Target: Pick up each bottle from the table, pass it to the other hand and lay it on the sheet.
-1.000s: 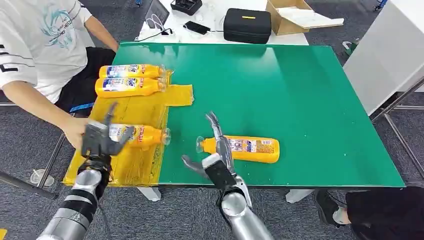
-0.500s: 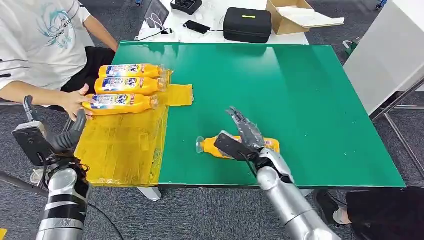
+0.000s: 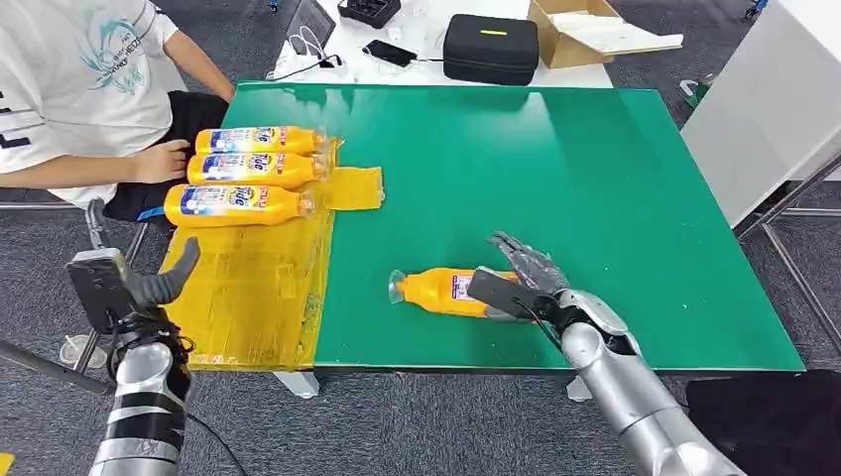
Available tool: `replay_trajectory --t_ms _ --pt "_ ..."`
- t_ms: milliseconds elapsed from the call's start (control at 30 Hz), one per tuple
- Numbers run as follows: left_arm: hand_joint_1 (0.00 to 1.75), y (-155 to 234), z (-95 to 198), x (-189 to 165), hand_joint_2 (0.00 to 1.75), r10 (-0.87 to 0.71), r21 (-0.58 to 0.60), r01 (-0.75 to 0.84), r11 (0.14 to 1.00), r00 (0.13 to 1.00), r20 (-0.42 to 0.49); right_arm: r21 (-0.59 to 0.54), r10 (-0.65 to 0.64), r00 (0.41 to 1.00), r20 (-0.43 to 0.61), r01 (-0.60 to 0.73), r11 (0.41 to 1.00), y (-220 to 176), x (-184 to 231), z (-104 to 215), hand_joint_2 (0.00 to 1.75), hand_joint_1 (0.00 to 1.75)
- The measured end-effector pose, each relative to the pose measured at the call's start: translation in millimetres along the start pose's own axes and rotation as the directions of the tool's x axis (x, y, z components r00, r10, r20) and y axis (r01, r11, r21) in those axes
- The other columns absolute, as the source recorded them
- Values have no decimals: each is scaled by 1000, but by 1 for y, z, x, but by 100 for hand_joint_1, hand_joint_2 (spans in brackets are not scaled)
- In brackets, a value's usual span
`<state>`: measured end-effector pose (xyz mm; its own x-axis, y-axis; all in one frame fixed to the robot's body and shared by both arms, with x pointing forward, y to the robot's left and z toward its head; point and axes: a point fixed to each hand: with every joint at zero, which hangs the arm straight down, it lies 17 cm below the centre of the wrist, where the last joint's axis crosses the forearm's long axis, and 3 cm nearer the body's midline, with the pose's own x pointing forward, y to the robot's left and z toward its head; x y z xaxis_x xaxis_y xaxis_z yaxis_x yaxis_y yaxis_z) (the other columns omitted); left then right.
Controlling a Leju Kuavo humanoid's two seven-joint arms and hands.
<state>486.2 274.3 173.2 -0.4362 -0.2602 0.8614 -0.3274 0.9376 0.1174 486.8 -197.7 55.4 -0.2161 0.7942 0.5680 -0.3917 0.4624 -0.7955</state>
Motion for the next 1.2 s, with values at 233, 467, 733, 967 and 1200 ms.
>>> replay_trajectory --t_ms 233,467,733,967,1200 --pt "0 -24 4 -2 175 24 -65 -25 998 1000 -16 109 16 1000 -8 -15 994 20 -22 19 175 0" --pt "0 -36 6 -3 175 46 -92 -48 995 999 -27 167 56 998 -27 -50 985 26 -38 30 175 0" --pt "0 -50 6 -4 175 62 -111 -66 992 997 -44 198 106 993 -48 -94 976 38 -43 28 175 143" --pt "0 -58 7 -5 175 83 -123 -89 988 995 -59 181 123 991 -61 -110 977 41 -44 20 175 155" --pt "0 -62 9 -6 175 85 -129 -93 987 994 -67 149 103 993 -62 -93 984 45 -38 16 175 175"
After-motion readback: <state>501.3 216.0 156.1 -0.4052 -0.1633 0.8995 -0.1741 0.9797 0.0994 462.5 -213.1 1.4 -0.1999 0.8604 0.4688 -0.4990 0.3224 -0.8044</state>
